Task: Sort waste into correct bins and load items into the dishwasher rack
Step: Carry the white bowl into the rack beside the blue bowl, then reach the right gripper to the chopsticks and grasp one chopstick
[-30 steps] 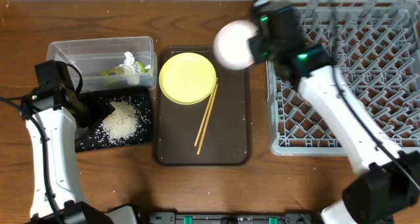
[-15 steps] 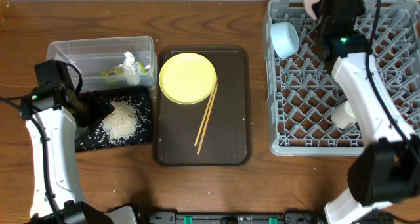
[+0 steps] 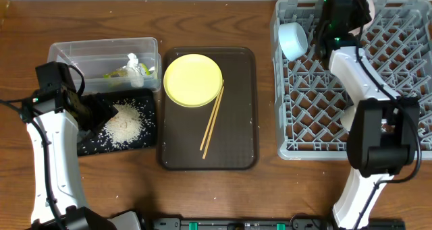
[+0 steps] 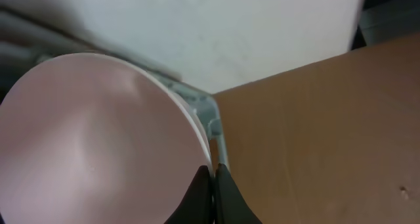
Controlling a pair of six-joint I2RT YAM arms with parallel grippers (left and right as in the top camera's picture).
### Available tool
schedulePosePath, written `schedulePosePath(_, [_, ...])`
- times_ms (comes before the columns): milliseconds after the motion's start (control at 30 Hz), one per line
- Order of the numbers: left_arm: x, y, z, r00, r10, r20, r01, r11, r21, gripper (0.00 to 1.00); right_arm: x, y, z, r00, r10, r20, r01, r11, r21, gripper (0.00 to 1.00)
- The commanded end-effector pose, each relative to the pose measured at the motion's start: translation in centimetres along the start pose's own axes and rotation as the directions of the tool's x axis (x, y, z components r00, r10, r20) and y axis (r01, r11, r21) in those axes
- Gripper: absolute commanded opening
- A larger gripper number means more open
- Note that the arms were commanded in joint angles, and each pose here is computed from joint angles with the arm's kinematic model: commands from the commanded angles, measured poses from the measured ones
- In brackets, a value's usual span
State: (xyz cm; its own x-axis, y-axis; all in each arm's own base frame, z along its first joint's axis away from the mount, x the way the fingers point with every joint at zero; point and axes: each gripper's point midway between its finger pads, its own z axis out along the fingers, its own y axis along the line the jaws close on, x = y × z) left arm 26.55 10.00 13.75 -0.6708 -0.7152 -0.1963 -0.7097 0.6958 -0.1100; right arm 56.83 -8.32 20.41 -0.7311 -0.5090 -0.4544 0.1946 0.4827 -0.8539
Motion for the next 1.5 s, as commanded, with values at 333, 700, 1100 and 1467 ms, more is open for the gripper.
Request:
schedulePosePath(333, [-0.2,0.1,-0.3,1.0,-0.017,0.011,0.017,1.0,0.003,0.86,0.8,1.9,-0.4,0.999,0.007,-0.049,-0.008,1.0,-0.001,0.01])
schedulePosePath(700, [-0.2,0.1,-0.3,1.0,-0.017,0.01,0.017,1.0,0.003,0.85,2.6,8.4,-3.9,0.978,0.148,-0.146,-0.176,0.963,-0.204,0.01])
schedulePosePath(1100, [-0.2,0.1,-0.3,1.0,-0.017,0.01,0.017,1.0,0.002,0.85,1.0,8.3,-8.8,0.929,0.31,-0.199,-0.368,0.812,-0.452,0.24])
schedulePosePath(1467, [-0.2,0.1,-0.3,1.0,-0.017,0.01,0.017,1.0,0.002,0.87,-4.6,10.5,-25.1,0.897,0.352,-0.266,-0.329,0.133,-0.935,0.5])
